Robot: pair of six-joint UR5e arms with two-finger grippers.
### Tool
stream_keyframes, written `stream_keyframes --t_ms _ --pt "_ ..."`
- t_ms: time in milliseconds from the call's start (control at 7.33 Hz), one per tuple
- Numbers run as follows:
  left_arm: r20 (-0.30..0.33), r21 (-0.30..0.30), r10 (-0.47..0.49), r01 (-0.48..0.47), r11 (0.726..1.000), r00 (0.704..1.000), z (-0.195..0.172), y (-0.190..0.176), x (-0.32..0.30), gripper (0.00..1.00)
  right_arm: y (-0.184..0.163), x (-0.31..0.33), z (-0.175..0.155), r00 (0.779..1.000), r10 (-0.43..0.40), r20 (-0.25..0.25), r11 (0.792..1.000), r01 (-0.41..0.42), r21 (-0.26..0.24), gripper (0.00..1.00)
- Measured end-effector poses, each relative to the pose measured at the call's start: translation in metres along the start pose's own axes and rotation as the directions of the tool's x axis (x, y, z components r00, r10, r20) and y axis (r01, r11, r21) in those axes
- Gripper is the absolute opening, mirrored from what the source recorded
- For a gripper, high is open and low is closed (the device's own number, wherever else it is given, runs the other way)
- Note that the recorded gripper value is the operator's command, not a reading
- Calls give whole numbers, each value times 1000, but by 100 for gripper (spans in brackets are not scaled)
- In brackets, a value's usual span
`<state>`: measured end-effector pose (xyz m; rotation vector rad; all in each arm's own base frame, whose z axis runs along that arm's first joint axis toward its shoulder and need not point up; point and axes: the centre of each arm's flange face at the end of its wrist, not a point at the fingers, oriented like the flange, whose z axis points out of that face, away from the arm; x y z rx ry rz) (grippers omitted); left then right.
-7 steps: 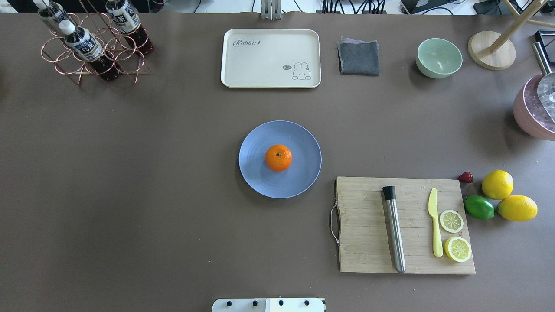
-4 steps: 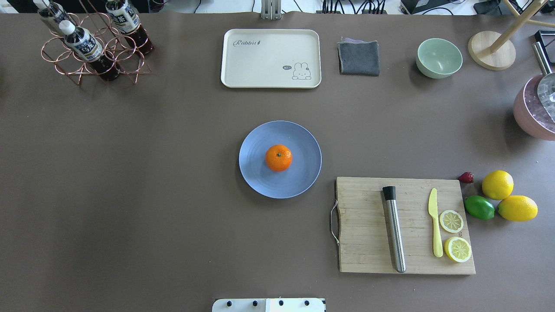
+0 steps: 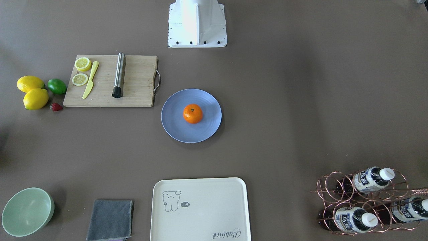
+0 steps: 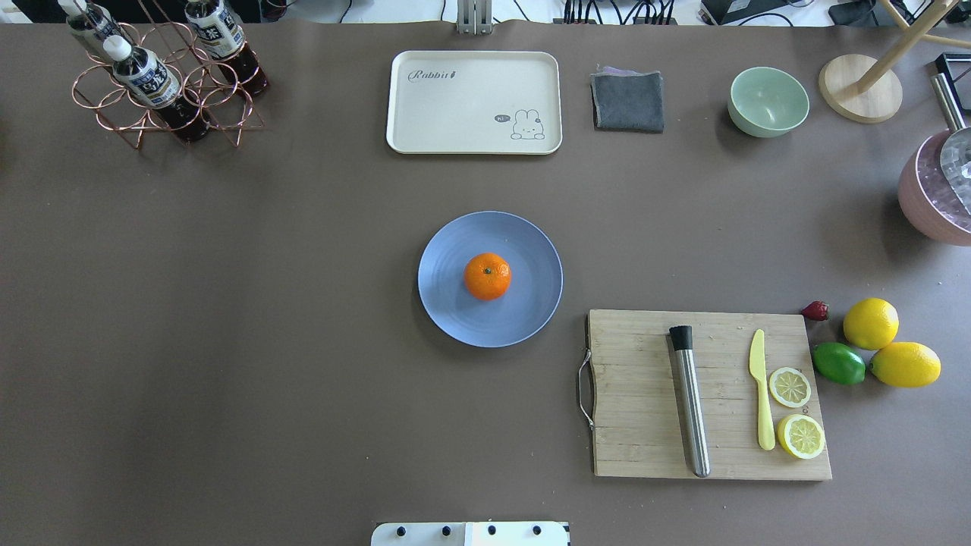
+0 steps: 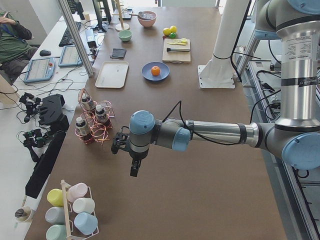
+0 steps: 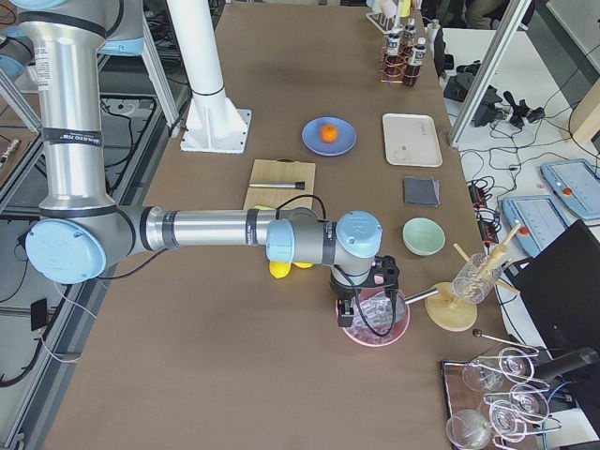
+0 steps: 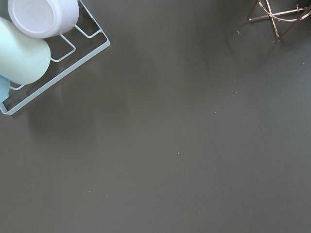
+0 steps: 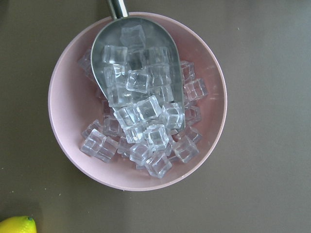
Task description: Pick orange to plate
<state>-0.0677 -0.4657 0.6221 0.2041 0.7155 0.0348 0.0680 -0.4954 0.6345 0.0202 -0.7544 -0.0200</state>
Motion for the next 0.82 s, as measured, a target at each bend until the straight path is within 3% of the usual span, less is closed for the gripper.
stream_keyframes --t_ms 818 --pt "4 6 -6 6 1000 1000 -1 -2 -3 98 -2 -4 -5 1000 -8 1 1000 8 10 100"
